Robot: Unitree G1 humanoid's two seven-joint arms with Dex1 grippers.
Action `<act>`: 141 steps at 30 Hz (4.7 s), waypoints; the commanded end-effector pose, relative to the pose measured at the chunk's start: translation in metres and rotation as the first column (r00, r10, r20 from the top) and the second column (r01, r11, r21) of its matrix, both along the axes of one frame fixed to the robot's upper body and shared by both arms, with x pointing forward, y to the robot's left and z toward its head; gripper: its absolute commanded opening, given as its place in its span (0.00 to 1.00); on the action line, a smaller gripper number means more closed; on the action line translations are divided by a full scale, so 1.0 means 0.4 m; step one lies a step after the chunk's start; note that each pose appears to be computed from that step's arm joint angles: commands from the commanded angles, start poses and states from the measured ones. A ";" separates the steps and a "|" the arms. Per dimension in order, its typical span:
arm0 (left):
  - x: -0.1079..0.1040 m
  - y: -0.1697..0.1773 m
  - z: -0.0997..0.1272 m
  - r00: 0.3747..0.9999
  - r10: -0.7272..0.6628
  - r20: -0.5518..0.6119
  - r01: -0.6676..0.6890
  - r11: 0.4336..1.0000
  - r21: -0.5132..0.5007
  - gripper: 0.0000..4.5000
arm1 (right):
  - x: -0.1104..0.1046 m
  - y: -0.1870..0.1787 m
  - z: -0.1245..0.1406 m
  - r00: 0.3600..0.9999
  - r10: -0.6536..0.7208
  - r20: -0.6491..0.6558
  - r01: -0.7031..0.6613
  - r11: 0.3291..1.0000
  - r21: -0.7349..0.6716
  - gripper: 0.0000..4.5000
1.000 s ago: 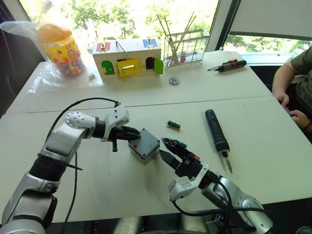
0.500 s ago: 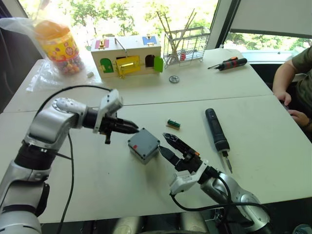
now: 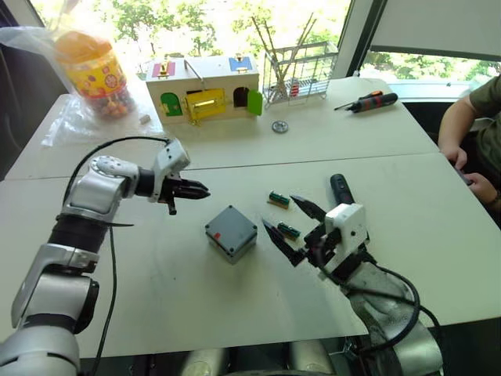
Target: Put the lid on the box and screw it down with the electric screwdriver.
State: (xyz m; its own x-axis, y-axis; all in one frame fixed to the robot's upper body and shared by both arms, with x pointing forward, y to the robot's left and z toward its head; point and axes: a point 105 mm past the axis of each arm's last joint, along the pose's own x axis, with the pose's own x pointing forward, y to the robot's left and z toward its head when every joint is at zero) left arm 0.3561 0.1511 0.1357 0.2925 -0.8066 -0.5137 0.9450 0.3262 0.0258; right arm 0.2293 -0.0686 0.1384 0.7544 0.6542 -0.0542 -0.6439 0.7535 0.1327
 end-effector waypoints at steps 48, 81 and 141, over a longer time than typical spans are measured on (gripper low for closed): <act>-0.055 -0.047 0.000 0.998 -0.068 0.016 0.068 0.998 -0.007 0.15 | -0.026 0.123 -0.035 0.892 0.364 -0.269 -0.356 0.931 0.080 0.83; -0.096 -0.030 0.005 0.998 -0.065 -0.010 0.065 0.998 0.005 0.15 | -0.019 0.118 -0.035 0.893 0.361 -0.267 -0.350 0.932 0.089 0.83; -0.107 -0.064 -0.025 0.995 -0.099 0.009 0.099 0.995 0.012 0.15 | -0.022 0.130 -0.039 0.890 0.370 -0.267 -0.357 0.929 0.100 0.83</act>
